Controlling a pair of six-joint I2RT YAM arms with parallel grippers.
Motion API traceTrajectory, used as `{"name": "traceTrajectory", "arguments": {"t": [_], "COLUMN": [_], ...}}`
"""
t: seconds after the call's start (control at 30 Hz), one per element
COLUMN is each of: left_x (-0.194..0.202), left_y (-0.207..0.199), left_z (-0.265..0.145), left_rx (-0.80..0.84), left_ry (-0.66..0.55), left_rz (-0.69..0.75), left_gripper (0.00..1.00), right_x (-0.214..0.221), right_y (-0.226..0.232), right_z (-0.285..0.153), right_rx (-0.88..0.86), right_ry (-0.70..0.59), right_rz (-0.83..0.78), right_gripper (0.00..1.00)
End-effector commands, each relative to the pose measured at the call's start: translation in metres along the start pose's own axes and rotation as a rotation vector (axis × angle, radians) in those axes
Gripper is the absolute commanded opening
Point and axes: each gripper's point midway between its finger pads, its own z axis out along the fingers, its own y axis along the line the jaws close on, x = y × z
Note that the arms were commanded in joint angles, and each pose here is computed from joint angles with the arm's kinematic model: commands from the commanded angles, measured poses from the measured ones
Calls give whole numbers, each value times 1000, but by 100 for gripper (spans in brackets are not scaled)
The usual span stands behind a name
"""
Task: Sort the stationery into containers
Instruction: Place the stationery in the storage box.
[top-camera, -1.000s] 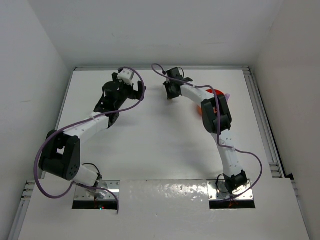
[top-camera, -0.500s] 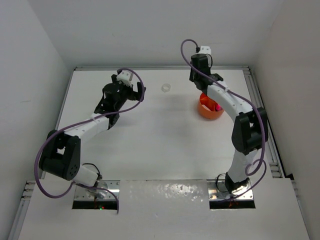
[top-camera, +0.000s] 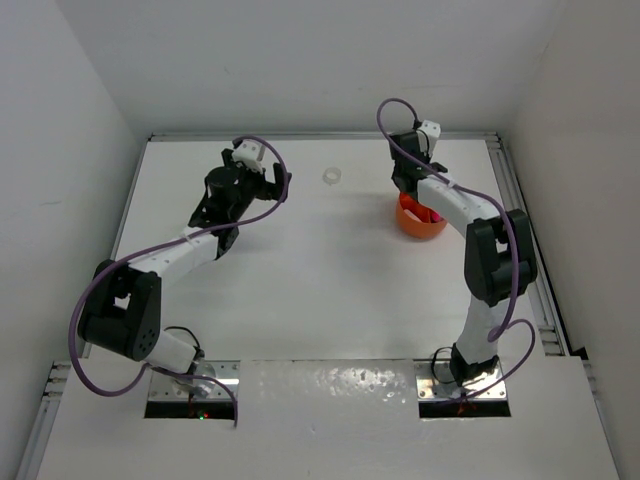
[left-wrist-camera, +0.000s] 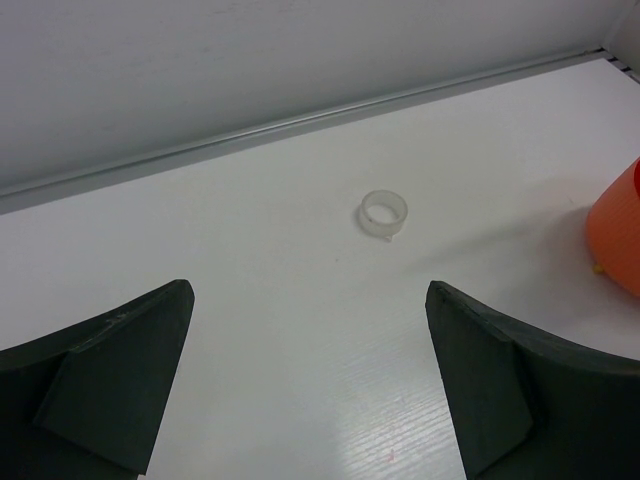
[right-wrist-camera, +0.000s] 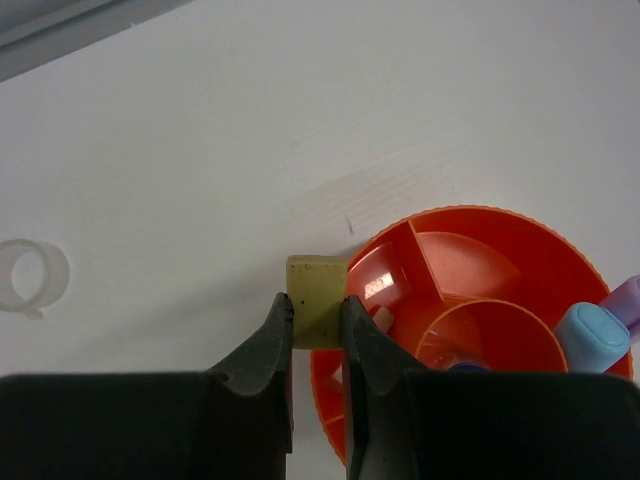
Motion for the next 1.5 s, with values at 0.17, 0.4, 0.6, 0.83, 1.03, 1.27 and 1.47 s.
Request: {"name": "traceTrajectory", "arguments": {"t": [0.17,0.4,0.6,0.83,1.03,1.27,1.47], "left_x": [-24,-22,-22,-24,-23,-26,-26], "left_y": [6,8,8,8,7,8,7], "left_z": [-4,-5,-5,-5,-6,-7,-7], "left_rx": [-19,-31,-30,-29,-28,-28,-25], "left_ry": [-73,-70,-72,-81,-81,-90,-92], "left_rz": [-19,-20,-18,-18,-14,-12,-10], "left_gripper": [100,100,100,100,100,100,100], "right_x": [-2,11,14,13,13,7,1], "right_y": [-9,-13,-14,-16,-17,-13,16], "right_z": [5,10,11,5,4,2,-5], "right_rx": [55,82,88,103,109,97,-34], "right_ry": [-37,-9,1,-23,-25,-42,-84], "right_rz": [147,154,151,165,165,140,34], "right_gripper": [1,1,6,14,33,35,20]}}
